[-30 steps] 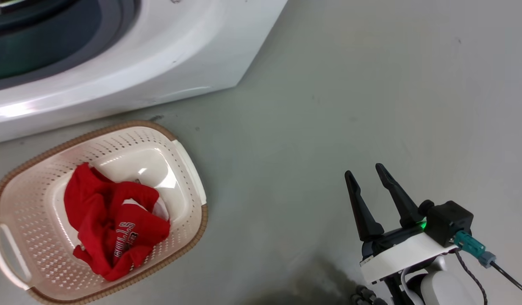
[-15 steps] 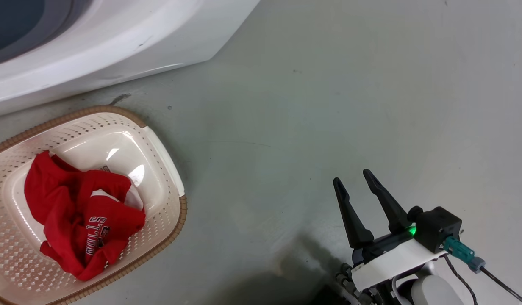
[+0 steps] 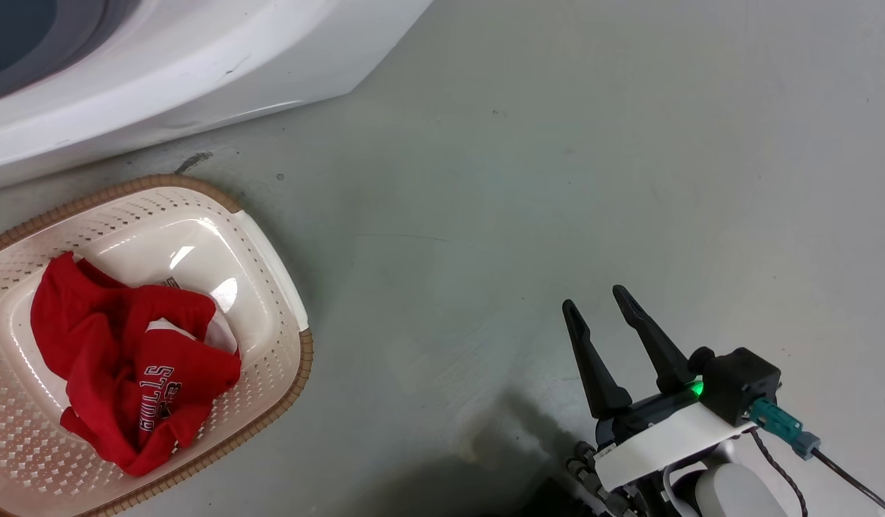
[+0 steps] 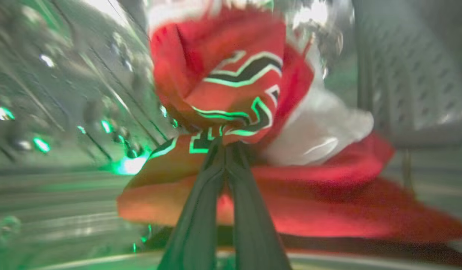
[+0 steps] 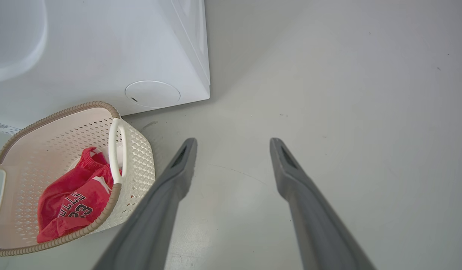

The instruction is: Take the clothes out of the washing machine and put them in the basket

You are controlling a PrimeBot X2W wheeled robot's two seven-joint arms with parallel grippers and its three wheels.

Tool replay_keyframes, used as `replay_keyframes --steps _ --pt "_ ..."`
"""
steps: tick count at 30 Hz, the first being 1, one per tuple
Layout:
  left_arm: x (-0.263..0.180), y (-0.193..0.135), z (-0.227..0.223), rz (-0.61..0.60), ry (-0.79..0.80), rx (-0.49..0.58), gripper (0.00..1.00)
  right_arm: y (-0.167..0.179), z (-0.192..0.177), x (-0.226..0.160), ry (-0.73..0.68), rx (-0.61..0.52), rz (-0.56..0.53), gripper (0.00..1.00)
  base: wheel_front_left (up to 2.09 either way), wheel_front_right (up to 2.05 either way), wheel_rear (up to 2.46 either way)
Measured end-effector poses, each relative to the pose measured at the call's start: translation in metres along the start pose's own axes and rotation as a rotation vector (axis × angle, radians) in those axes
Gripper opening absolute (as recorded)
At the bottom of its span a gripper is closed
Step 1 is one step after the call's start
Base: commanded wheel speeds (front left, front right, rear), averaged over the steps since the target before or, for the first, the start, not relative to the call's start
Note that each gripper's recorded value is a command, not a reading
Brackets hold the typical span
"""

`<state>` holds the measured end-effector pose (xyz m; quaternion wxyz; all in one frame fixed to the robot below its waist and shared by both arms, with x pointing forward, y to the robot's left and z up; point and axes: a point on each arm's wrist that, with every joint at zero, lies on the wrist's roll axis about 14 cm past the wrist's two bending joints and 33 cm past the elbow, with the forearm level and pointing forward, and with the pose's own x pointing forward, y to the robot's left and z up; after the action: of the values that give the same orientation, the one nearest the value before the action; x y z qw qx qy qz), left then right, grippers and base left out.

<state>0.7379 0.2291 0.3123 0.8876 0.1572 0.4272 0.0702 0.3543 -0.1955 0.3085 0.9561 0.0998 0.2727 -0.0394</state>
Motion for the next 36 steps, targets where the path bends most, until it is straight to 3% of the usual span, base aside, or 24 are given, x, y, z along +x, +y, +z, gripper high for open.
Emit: replay_keyframes --steps 1,2,14,24,36 --pt "-0.001 0.001 0.007 0.002 -0.046 -0.002 0.0 0.0 0.0 0.0 -0.001 0.0 0.001 1.0 0.0 0.0 0.0" --pt "-0.011 -0.002 0.029 -0.01 -0.195 -0.018 0.0 0.001 0.005 0.001 -0.018 0.0 0.006 1.0 0.0 0.0 0.0" --pt "-0.087 -0.042 0.075 -0.165 -0.655 -0.068 0.0 0.001 0.044 -0.001 -0.132 -0.02 0.018 1.0 0.0 0.0 0.0" --pt "-0.172 -0.048 0.073 -0.259 -0.827 -0.152 0.0 0.003 0.076 -0.03 -0.227 -0.025 0.023 1.0 0.0 0.0 0.0" --pt "-0.259 -0.041 0.03 -0.318 -0.898 -0.226 0.0 0.012 0.098 -0.069 -0.309 -0.036 0.051 1.0 0.0 0.0 0.0"
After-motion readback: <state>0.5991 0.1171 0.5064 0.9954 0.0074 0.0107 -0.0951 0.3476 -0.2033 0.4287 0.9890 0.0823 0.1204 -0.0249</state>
